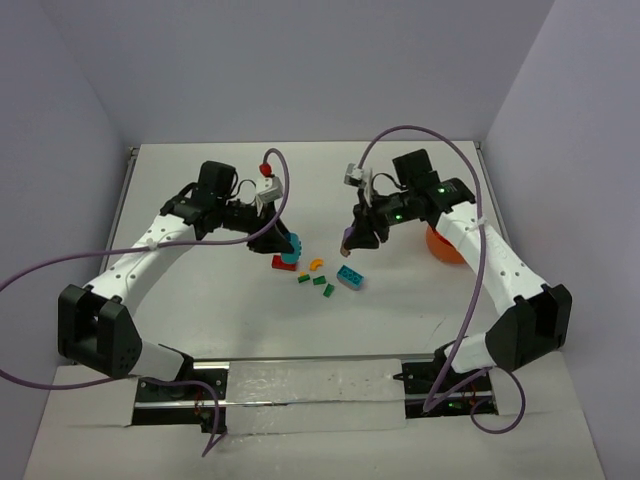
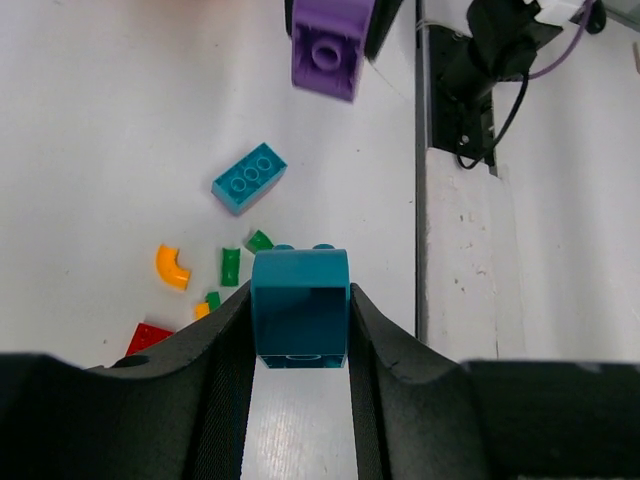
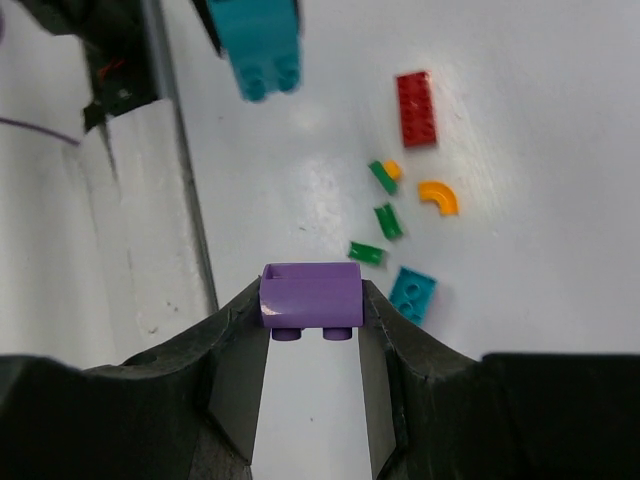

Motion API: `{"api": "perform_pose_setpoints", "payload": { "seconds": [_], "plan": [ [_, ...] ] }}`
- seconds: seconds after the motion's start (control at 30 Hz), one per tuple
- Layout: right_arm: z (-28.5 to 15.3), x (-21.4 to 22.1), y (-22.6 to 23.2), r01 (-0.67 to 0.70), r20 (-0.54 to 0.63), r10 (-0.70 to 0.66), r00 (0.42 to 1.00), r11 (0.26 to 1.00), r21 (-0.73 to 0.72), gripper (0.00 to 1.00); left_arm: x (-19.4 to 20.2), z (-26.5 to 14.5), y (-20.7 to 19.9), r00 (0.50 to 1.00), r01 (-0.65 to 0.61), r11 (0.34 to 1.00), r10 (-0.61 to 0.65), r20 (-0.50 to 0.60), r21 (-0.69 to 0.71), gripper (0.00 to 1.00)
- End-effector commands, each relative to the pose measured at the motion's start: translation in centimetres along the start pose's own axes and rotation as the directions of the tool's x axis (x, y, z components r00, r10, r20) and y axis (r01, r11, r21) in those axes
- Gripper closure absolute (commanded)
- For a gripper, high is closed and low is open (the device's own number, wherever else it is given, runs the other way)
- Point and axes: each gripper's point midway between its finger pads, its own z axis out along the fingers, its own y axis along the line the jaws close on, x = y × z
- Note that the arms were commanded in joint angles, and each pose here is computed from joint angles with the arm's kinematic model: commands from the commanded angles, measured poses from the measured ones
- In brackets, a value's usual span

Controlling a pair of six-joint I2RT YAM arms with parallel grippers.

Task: Sort the legos into containers by color

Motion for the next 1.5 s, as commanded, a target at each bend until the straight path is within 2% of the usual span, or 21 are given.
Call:
{"api": "perform_pose_setpoints", "payload": {
  "seconds": [0.0, 0.1, 0.2, 0.3, 0.37, 0.43, 0.5, 0.63, 0.87, 1.17, 1.33, 1.47],
  "plan": [
    [-3.7, 2.0, -3.4, -0.212, 0.089, 0.198, 0.976, 0.958, 0.192, 1.00, -2.2, -0.8, 2.2, 0.998, -0.038, 0.987, 0.046, 0.048, -0.155, 1.00],
    [-7.3, 3.9, -6.4, -0.355, 0.209, 0.294, 0.933, 0.850, 0.390, 1.00, -3.1, -1.2, 4.2, 0.997, 0.020, 0.962, 0.001, 0.074, -0.273, 1.00],
    [-10.9, 5.7, -8.5, -0.439, 0.320, 0.303, 0.897, 0.690, 0.576, 1.00, -4.6, -2.5, 6.2, 0.995, 0.041, 0.911, -0.001, 0.098, -0.410, 1.00],
    [-15.4, 8.4, -10.6, -0.524, 0.417, 0.320, 0.851, 0.452, 0.722, 1.00, -5.6, -3.3, 6.7, 0.990, 0.070, 0.880, -0.003, 0.141, -0.470, 1.00],
    [-17.4, 9.6, -11.2, -0.558, 0.466, 0.315, 0.827, 0.345, 0.755, 1.00, -5.6, -3.4, 7.0, 0.988, 0.091, 0.869, -0.017, 0.156, -0.487, 1.00],
    [-18.9, 10.2, -11.4, -0.571, 0.497, 0.299, 0.815, 0.270, 0.775, 1.00, -5.7, -3.5, 7.3, 0.986, 0.098, 0.861, -0.015, 0.169, -0.499, 1.00],
    [-20.3, 11.2, -11.9, -0.618, 0.558, 0.302, 0.773, 0.155, 0.771, 1.00, -5.2, -3.1, 7.5, 0.985, 0.106, 0.858, -0.022, 0.169, -0.503, 1.00],
    [-22.1, 12.9, -13.0, -0.632, 0.598, 0.298, 0.744, 0.025, 0.774, 1.00, -5.5, -2.7, 7.5, 0.986, 0.097, 0.860, -0.013, 0.168, -0.501, 1.00],
    [-22.9, 14.2, -14.7, -0.635, 0.611, 0.313, 0.727, -0.031, 0.772, 1.00, -7.4, -2.4, 8.7, 0.982, 0.111, 0.853, -0.015, 0.189, -0.510, 1.00],
    [-21.8, 15.8, -15.7, -0.658, 0.629, 0.348, 0.695, -0.045, 0.752, 1.00, -8.0, -1.8, 8.8, 0.980, 0.122, 0.862, -0.026, 0.198, -0.492, 1.00],
    [-21.0, 16.3, -15.5, -0.663, 0.628, 0.344, 0.698, -0.021, 0.749, 1.00, -7.7, -1.7, 8.9, 0.981, 0.122, 0.863, -0.030, 0.191, -0.490, 1.00],
    [-20.9, 17.3, -15.6, -0.647, 0.619, 0.340, 0.708, -0.038, 0.762, 1.00, -7.6, -1.5, 8.9, 0.981, 0.125, 0.866, -0.034, 0.191, -0.485, 1.00]
  ]
}}
